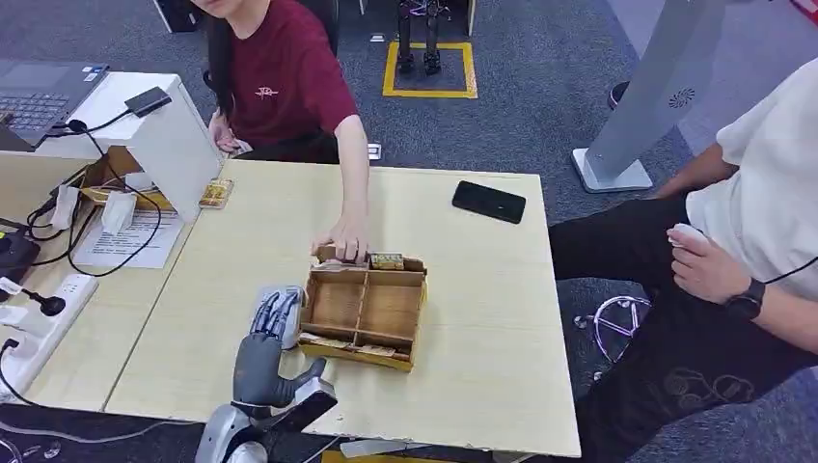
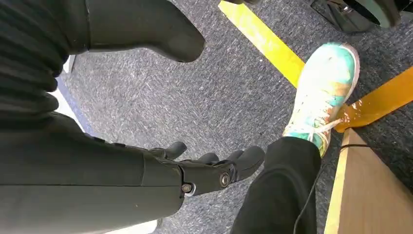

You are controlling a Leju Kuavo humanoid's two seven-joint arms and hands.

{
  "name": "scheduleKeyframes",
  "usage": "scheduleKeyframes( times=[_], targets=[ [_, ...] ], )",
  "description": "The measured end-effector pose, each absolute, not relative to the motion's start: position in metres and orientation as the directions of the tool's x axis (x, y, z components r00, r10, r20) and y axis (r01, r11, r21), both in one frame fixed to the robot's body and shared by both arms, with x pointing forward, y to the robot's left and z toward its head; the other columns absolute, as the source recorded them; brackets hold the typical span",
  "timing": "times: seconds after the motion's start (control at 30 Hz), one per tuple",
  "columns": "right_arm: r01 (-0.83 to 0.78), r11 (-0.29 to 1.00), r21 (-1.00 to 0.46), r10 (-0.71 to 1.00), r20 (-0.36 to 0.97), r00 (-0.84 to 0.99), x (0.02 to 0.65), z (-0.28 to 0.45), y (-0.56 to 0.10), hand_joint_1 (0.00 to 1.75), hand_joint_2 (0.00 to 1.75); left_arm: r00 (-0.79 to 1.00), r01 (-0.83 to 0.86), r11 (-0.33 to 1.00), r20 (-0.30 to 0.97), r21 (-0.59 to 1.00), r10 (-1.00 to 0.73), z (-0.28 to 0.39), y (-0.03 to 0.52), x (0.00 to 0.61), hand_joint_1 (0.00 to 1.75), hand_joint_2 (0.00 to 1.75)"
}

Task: Pass the card to the sensor for recognition and then transmit it.

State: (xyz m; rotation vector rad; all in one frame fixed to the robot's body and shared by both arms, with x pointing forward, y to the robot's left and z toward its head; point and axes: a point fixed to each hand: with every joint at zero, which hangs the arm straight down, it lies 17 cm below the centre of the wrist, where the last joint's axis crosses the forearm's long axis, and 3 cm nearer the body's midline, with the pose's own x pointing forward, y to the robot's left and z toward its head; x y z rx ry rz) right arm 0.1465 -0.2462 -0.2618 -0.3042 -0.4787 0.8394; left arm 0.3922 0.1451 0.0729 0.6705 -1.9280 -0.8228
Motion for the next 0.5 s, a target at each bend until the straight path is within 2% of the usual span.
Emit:
scheduleKeyframes(
  times=[0.5],
  targets=[
    [-0.639, 0.631, -0.439, 0.773, 0.286, 0.567, 0.147, -0.262, -0.246, 0.00, 1.75, -0.535, -0.063, 0.642, 0.517, 0.764, -0.668, 0.078, 0.139, 0.373, 0.00, 1.75]
  ],
)
